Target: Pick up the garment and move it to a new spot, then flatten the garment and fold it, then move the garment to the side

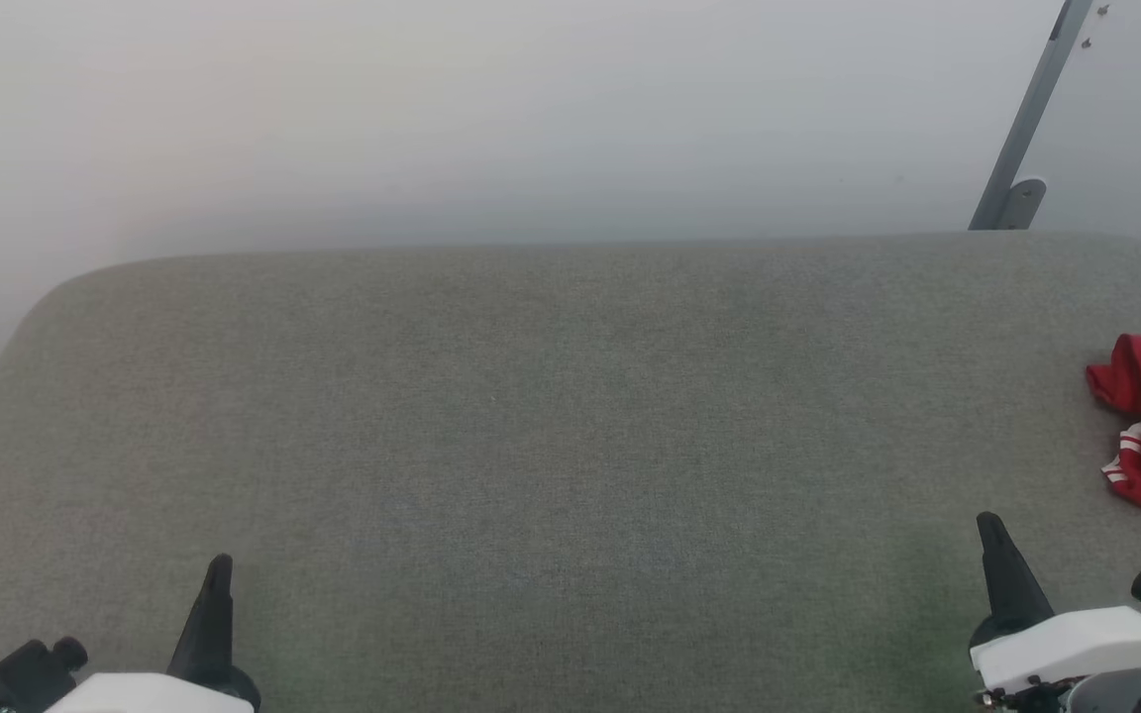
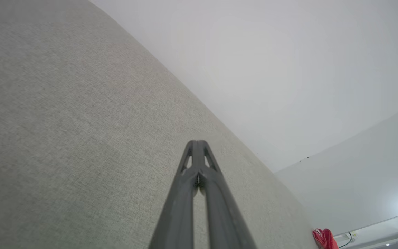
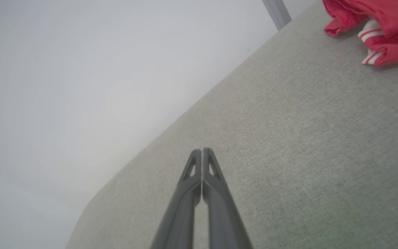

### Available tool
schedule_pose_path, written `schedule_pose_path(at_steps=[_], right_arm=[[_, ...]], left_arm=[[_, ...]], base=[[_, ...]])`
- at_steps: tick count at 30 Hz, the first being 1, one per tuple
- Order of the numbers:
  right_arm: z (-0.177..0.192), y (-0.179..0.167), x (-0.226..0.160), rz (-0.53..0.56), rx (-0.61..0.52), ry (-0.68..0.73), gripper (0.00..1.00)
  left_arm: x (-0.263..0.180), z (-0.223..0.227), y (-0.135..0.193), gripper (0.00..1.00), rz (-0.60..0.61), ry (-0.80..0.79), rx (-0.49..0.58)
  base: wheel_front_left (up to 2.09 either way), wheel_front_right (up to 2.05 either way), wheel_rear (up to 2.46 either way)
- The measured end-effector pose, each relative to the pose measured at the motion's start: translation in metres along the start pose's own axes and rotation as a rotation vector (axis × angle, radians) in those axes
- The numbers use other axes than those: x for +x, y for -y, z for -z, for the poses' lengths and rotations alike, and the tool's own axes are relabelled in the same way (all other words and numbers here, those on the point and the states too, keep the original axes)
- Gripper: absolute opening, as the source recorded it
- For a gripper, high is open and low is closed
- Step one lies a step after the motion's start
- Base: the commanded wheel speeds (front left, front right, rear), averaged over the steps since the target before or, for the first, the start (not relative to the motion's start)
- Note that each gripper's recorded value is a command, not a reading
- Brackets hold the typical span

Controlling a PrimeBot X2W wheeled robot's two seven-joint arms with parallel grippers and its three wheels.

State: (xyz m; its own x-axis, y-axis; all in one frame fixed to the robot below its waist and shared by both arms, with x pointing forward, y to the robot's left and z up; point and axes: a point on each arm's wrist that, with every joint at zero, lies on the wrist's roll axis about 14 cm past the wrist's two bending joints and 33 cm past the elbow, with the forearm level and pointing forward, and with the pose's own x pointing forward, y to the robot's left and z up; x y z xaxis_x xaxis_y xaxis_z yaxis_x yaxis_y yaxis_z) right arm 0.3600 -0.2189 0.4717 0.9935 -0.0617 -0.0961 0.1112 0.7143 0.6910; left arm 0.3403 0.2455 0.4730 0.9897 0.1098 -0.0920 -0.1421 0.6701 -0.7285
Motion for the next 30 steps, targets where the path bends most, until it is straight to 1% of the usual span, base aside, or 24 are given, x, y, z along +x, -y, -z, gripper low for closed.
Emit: schedule_pose_path(at_steps=[10, 13, 30], right_arm=[[0.000, -0.005, 0.003, -0.004, 0.126, -0.003, 0.00], [-0.001, -0.007, 0.005, -0.008, 0.175, -0.005, 0.00], [-0.003, -0.014, 0.010, -0.021, 0.347, -0.007, 0.00]], left_arm=[[0.006, 0.003, 0.007, 0.00, 0.007, -0.008, -0.113], [0.008, 0.005, 0.009, 0.00, 0.007, -0.013, -0.161], [0.016, 0.008, 0.021, 0.00, 0.028, -0.026, -0.322]], base=[[0.00, 0.00, 0.00], [0.00, 0.00, 0.00], [0.00, 0.00, 0.00]])
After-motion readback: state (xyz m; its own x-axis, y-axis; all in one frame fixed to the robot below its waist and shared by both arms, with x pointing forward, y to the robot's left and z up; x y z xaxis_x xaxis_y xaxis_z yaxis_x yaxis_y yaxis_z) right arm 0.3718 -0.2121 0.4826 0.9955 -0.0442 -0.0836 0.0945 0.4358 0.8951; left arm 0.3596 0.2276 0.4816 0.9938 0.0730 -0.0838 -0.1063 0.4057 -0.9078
